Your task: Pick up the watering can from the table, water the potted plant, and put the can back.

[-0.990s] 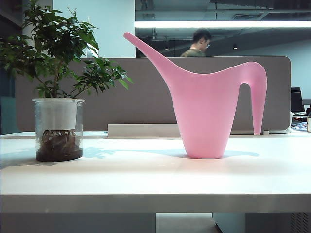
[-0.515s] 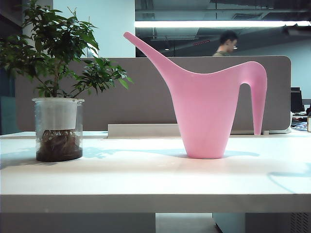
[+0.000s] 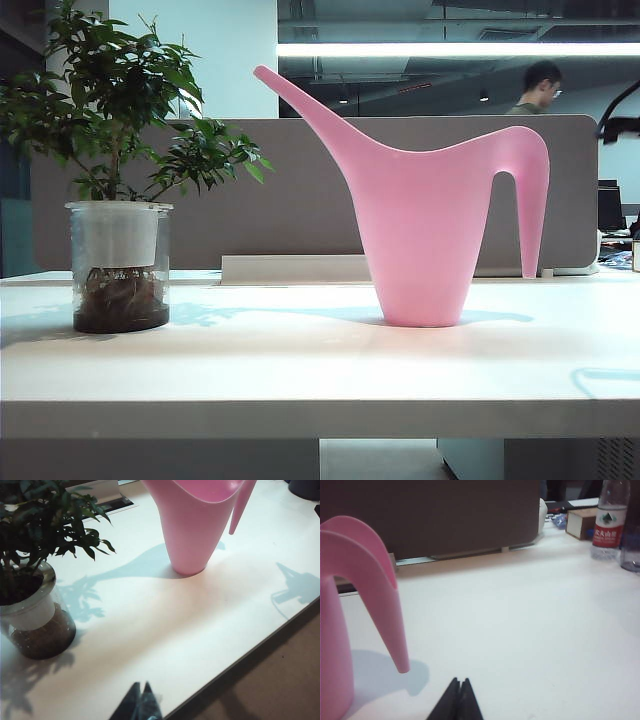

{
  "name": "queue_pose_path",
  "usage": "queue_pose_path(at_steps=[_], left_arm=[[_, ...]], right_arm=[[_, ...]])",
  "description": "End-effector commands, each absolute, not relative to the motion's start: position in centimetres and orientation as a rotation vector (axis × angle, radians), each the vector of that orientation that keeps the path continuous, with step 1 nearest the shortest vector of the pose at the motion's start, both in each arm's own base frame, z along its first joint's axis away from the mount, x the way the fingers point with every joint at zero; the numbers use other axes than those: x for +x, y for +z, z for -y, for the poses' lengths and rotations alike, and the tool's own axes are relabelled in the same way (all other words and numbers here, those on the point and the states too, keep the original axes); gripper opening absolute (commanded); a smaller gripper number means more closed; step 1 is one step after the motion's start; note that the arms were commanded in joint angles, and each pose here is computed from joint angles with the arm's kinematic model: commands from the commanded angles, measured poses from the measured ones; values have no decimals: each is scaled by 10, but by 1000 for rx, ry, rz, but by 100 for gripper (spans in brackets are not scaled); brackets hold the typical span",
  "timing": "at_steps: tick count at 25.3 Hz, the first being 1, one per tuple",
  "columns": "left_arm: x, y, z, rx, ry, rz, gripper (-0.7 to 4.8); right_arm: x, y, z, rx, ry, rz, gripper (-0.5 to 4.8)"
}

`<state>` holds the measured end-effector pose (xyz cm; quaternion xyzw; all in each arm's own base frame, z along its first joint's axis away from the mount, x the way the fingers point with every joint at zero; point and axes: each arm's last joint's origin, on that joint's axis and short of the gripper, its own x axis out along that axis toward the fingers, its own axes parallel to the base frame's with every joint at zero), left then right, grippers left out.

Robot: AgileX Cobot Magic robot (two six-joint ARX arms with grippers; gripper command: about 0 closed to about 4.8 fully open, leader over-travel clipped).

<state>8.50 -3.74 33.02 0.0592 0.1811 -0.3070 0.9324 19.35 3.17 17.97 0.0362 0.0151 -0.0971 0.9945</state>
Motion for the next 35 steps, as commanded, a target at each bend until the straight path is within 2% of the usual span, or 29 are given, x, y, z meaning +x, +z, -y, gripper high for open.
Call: queue_pose_path(at_steps=[1, 3, 4, 5, 7, 10, 13, 19, 25, 35], left_arm=[[85, 332, 37, 124, -632, -357, 3], [85, 332, 37, 124, -634, -357, 3], [85, 332, 37, 124, -634, -357, 3], [85, 332, 37, 124, -633, -357, 3], [85, 332, 37, 125, -632, -357, 3], [85, 332, 37, 124, -634, -357, 3], [85, 332, 37, 124, -633, -357, 3], [85, 332, 37, 124, -633, -357, 3], [85, 332, 37, 124, -633, -357, 3], [85, 332, 37, 124, -633, -357, 3]], right_arm=[[202, 179, -36, 26, -108, 43, -8], [211, 170, -39, 13, -93, 53, 6], [214, 167, -39, 5, -94, 57, 30], [220, 161, -41, 5, -88, 61, 111], [228, 155, -43, 1, -81, 48, 210], [242, 149, -48, -19, -7, 27, 258], [256, 149, -53, -32, 44, 34, 258], [285, 163, -59, -24, 42, 75, 258], [307, 172, -64, -36, 44, 18, 258], [327, 152, -66, -43, 39, -20, 257]])
